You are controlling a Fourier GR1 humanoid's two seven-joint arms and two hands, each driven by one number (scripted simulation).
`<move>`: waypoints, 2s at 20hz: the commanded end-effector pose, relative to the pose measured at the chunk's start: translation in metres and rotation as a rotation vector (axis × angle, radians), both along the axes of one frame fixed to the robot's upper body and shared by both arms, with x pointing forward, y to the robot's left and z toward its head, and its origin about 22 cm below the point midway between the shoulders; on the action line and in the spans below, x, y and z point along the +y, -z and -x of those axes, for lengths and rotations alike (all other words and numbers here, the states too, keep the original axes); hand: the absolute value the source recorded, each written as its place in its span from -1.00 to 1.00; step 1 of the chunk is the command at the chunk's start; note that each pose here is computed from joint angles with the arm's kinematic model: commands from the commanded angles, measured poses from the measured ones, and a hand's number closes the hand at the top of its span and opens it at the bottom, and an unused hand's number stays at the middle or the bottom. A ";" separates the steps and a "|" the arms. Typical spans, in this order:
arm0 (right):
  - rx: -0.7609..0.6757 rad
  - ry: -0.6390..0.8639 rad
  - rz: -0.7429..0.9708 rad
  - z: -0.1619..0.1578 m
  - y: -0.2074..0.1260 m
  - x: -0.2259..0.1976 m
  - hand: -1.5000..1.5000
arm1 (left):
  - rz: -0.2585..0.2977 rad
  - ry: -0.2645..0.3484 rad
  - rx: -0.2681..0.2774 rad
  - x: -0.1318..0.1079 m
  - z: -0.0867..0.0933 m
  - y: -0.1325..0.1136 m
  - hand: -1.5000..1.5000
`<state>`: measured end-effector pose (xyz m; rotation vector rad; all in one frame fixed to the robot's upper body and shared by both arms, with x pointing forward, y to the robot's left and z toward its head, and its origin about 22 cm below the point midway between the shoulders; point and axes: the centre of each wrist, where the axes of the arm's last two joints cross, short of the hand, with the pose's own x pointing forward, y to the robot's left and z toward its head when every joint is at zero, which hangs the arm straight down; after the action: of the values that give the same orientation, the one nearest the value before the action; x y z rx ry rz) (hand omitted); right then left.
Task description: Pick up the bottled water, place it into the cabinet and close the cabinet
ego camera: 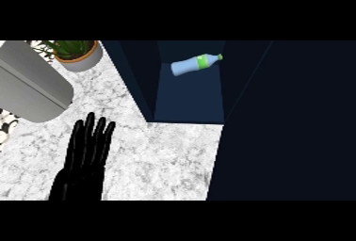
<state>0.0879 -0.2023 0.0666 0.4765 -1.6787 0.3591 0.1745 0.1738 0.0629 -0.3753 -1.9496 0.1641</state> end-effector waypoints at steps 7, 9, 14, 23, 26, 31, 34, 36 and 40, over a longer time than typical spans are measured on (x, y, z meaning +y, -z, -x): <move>-0.096 -0.256 0.035 0.012 -0.023 0.042 1.00 | -0.005 -0.080 -0.030 0.057 0.068 -0.021 -1.00; -0.113 -0.252 0.053 0.008 -0.032 0.056 1.00 | 0.019 -0.095 -0.007 0.062 0.076 -0.018 -1.00; -0.111 -0.267 0.056 0.006 -0.043 0.058 1.00 | 0.024 -0.069 -0.008 0.081 0.092 -0.029 -1.00; -0.056 -0.259 -0.011 -0.019 -0.044 0.078 1.00 | 0.004 -0.057 -0.013 0.103 0.098 -0.032 -1.00; -0.045 -0.225 -0.007 -0.039 -0.046 0.084 1.00 | 0.018 -0.055 -0.027 0.118 0.105 -0.031 -1.00; -0.028 -0.218 0.000 -0.071 -0.063 0.103 1.00 | 0.023 -0.068 -0.015 0.145 0.125 -0.026 -1.00; -0.007 -0.199 -0.026 -0.100 -0.074 0.112 1.00 | 0.017 -0.087 -0.027 0.159 0.127 -0.020 -1.00; 0.013 -0.166 -0.061 -0.124 -0.079 0.103 1.00 | 0.024 -0.078 -0.008 0.158 0.141 -0.031 -1.00; 0.049 -0.182 -0.117 -0.154 -0.083 0.109 1.00 | 0.039 -0.088 -0.044 0.176 0.149 -0.045 -1.00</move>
<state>0.2117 -0.0932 0.1445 0.6793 -1.6429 0.4359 0.0383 0.3351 0.0970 -0.3185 -1.9881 0.2440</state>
